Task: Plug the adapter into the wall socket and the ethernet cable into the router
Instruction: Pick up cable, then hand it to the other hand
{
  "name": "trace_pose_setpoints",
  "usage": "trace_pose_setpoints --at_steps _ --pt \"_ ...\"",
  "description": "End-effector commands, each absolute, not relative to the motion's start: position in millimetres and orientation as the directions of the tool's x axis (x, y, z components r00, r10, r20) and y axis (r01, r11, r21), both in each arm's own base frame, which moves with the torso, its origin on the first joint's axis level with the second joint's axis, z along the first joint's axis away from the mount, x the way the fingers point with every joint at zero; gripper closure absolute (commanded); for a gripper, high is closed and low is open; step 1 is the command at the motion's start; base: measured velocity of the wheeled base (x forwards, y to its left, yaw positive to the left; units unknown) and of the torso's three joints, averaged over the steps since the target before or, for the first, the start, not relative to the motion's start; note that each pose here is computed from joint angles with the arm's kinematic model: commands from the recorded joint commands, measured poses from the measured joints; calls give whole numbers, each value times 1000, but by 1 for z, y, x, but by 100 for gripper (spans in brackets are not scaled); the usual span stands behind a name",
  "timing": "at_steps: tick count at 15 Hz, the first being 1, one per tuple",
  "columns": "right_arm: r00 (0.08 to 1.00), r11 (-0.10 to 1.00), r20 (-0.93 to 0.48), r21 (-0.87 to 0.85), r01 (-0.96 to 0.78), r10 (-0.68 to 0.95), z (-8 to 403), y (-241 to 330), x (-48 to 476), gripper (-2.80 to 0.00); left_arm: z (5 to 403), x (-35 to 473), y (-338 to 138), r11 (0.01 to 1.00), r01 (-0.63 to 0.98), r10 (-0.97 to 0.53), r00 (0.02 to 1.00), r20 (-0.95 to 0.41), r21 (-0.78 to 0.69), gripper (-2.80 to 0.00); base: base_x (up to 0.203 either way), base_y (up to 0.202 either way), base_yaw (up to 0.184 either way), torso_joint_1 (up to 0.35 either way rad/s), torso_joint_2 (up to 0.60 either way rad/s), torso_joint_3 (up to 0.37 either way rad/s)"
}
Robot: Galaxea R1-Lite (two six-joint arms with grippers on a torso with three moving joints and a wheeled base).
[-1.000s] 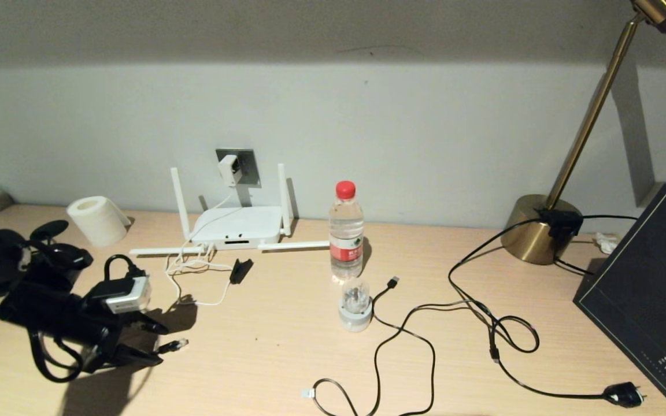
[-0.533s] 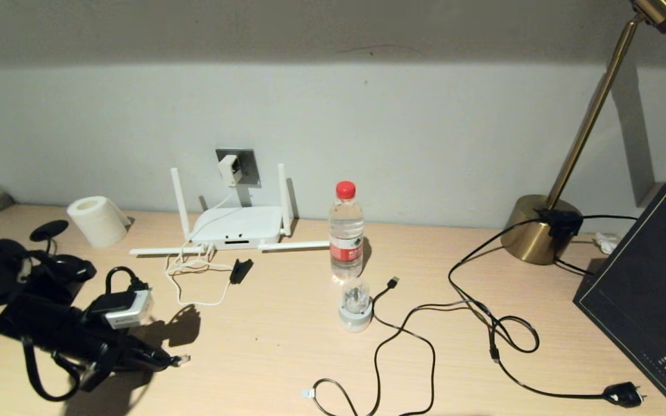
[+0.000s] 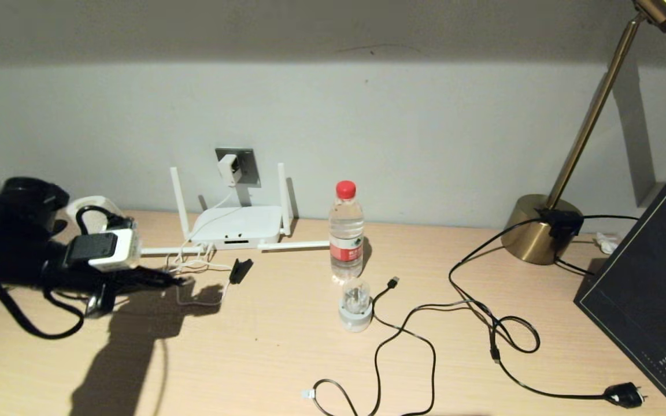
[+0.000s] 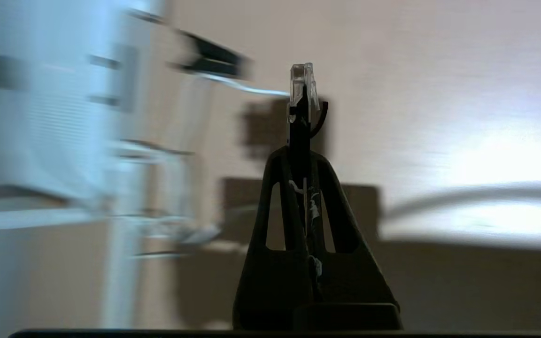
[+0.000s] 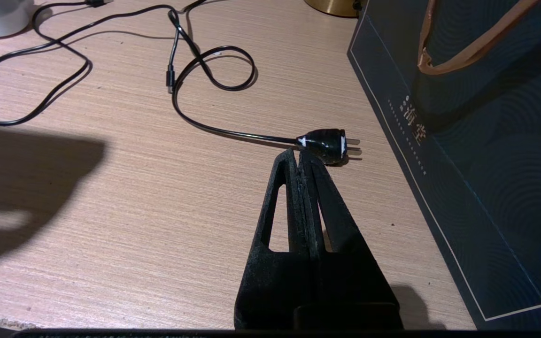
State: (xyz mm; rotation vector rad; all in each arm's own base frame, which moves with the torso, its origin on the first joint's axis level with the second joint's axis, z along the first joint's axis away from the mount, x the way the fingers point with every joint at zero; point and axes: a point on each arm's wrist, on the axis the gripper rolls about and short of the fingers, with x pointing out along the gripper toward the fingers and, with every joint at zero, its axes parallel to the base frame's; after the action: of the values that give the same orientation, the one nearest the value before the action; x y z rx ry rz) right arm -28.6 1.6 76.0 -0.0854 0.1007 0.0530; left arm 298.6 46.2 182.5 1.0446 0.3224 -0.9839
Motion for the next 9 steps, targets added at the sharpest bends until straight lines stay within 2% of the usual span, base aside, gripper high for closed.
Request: trace_pose_setpoints --at_steps 1,4,7,9 --pt "993 995 -105 -82 -58 49 76 2 -28 0 212 289 32 102 683 -530 652 -542 723 0 0 0 0 0 0 0" --pt "993 995 -105 -82 -58 49 76 2 -28 0 237 280 9 71 506 -497 765 -410 859 0 0 0 0 0 0 0" --pt "993 995 -105 -82 -58 49 76 2 -28 0 229 268 -15 160 470 -500 797 -340 868 0 0 0 0 0 0 0" --pt "993 995 -105 -82 -58 49 76 2 -28 0 207 254 -31 289 517 -487 804 -341 806 0 0 0 0 0 0 0"
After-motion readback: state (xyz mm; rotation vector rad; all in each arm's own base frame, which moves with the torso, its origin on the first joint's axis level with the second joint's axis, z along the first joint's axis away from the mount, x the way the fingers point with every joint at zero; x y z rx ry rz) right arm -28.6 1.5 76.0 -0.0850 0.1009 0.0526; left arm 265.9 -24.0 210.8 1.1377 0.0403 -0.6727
